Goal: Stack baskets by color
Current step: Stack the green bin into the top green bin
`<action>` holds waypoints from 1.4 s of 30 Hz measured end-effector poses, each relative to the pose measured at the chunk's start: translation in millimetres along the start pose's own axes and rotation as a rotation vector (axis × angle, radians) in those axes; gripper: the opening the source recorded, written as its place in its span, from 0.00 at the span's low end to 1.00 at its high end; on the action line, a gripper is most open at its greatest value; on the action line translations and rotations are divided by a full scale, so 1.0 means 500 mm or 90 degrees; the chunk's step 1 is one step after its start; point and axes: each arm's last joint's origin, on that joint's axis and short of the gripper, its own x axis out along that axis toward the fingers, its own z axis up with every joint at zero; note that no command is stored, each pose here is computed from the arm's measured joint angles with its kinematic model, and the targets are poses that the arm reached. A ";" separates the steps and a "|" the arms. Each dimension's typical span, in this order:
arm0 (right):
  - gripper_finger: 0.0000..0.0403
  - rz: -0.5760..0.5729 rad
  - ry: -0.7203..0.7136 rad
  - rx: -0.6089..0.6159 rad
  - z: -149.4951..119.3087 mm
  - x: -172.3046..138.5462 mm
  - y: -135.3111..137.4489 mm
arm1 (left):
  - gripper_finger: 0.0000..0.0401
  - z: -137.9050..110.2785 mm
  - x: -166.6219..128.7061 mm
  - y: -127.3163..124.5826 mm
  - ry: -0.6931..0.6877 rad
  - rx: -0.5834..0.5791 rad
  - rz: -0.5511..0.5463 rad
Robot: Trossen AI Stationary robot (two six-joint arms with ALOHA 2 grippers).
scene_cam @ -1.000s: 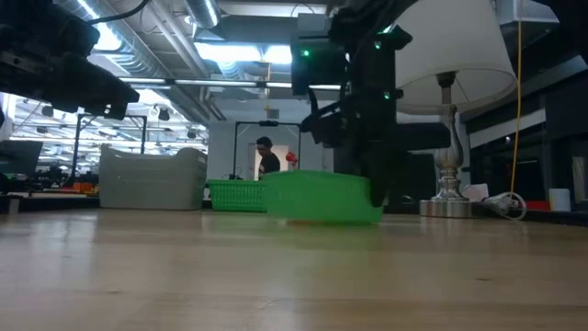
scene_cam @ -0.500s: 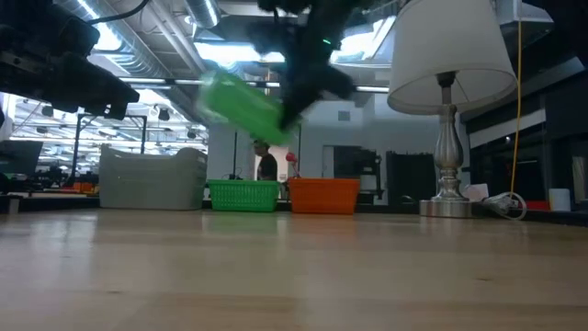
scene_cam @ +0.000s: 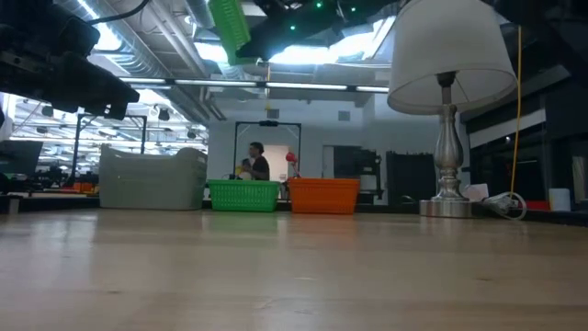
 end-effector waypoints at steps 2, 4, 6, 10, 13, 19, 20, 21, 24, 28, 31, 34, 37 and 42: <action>0.00 -0.006 -0.005 0.017 0.003 0.000 -0.033 | 0.00 0.000 0.000 0.000 0.000 0.000 0.000; 0.00 -0.009 0.009 0.038 0.005 -0.002 -0.061 | 0.00 0.000 0.000 0.000 0.000 0.000 0.000; 0.00 -0.011 0.028 0.073 0.007 -0.010 -0.088 | 0.00 0.000 0.000 0.000 0.000 0.000 0.000; 0.00 0.029 0.079 0.152 -0.020 -0.009 -0.116 | 0.00 0.000 0.000 0.000 0.000 -0.001 0.000; 0.00 0.077 0.089 0.174 -0.057 0.010 -0.115 | 0.00 0.000 0.000 0.000 0.000 -0.001 0.000; 0.00 0.099 0.142 0.189 -0.122 0.050 -0.102 | 0.00 0.000 0.000 0.000 0.000 -0.001 0.000; 0.00 0.107 0.157 0.192 -0.134 0.056 -0.097 | 0.00 0.000 0.000 0.000 0.000 -0.001 0.000; 0.00 0.115 0.172 0.194 -0.146 0.062 -0.091 | 0.00 0.000 0.000 0.000 0.000 -0.001 0.000; 0.00 0.132 0.200 0.187 -0.170 0.078 -0.075 | 0.00 0.000 0.000 0.000 0.000 -0.001 0.000; 0.00 0.165 0.246 0.194 -0.209 0.102 -0.045 | 0.00 0.000 0.000 0.000 0.000 -0.001 0.000; 0.00 0.179 0.274 0.199 -0.231 0.112 -0.032 | 0.00 0.000 0.000 0.000 0.000 -0.001 0.000; 0.00 0.160 0.304 0.192 -0.230 0.111 -0.025 | 0.00 0.000 0.000 0.000 0.000 -0.001 0.000; 0.00 0.137 0.366 0.184 -0.230 0.107 -0.008 | 0.00 0.000 0.000 0.000 0.000 -0.001 0.000; 0.00 0.163 0.393 0.221 -0.229 0.102 0.008 | 0.00 0.000 0.000 0.000 0.000 -0.001 0.000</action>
